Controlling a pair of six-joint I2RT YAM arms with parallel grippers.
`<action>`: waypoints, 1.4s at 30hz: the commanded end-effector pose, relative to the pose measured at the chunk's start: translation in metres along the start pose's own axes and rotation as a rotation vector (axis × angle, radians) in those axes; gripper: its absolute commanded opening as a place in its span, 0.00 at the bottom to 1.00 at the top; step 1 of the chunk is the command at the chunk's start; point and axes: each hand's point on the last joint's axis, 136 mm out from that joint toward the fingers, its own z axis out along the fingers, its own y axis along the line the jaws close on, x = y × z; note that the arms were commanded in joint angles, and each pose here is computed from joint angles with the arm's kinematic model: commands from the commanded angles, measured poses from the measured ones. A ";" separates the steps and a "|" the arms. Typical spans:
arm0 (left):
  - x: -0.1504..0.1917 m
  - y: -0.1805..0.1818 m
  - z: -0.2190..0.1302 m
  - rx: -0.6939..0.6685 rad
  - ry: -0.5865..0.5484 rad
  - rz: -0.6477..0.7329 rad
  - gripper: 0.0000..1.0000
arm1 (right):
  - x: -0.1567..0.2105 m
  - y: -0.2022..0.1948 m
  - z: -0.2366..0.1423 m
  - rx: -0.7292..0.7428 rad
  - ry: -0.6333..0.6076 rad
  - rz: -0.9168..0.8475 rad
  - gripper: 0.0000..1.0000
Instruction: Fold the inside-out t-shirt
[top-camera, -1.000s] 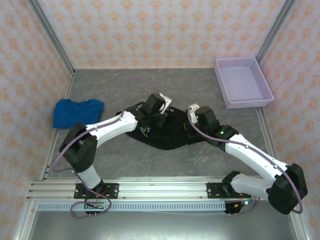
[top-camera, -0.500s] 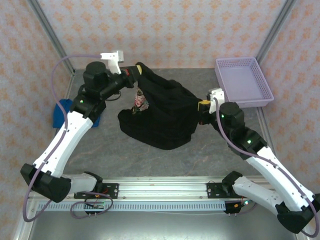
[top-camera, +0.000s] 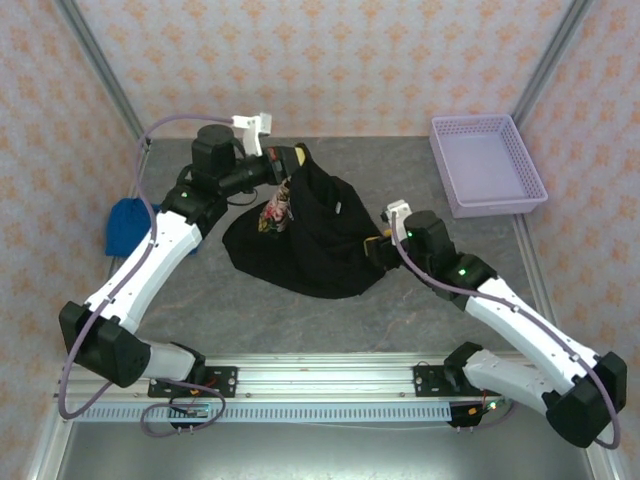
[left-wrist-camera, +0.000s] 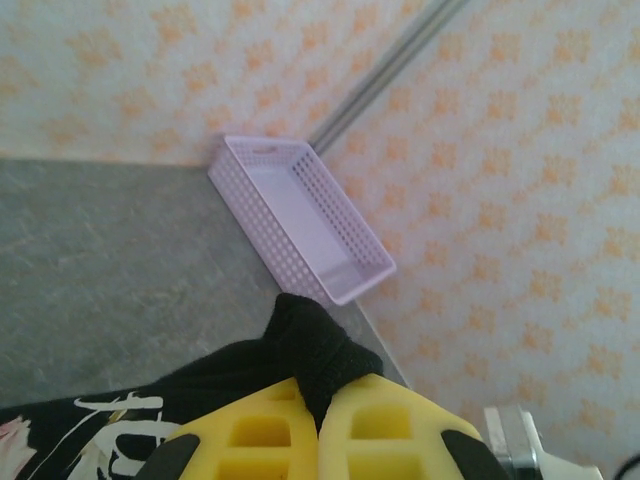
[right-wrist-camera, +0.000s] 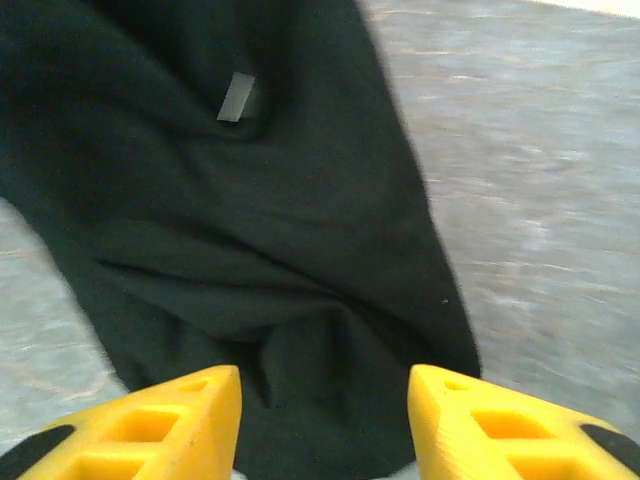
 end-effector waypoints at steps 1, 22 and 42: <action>-0.001 -0.031 -0.011 0.116 -0.021 0.108 0.00 | -0.027 0.023 0.011 -0.127 -0.070 0.027 0.53; 0.016 0.009 -0.008 -0.116 0.023 0.121 0.00 | -0.148 -0.002 0.037 0.074 -0.237 0.021 0.00; 0.176 0.030 0.026 -0.358 0.257 0.315 0.70 | -0.177 -0.014 0.016 0.020 -0.158 0.222 0.00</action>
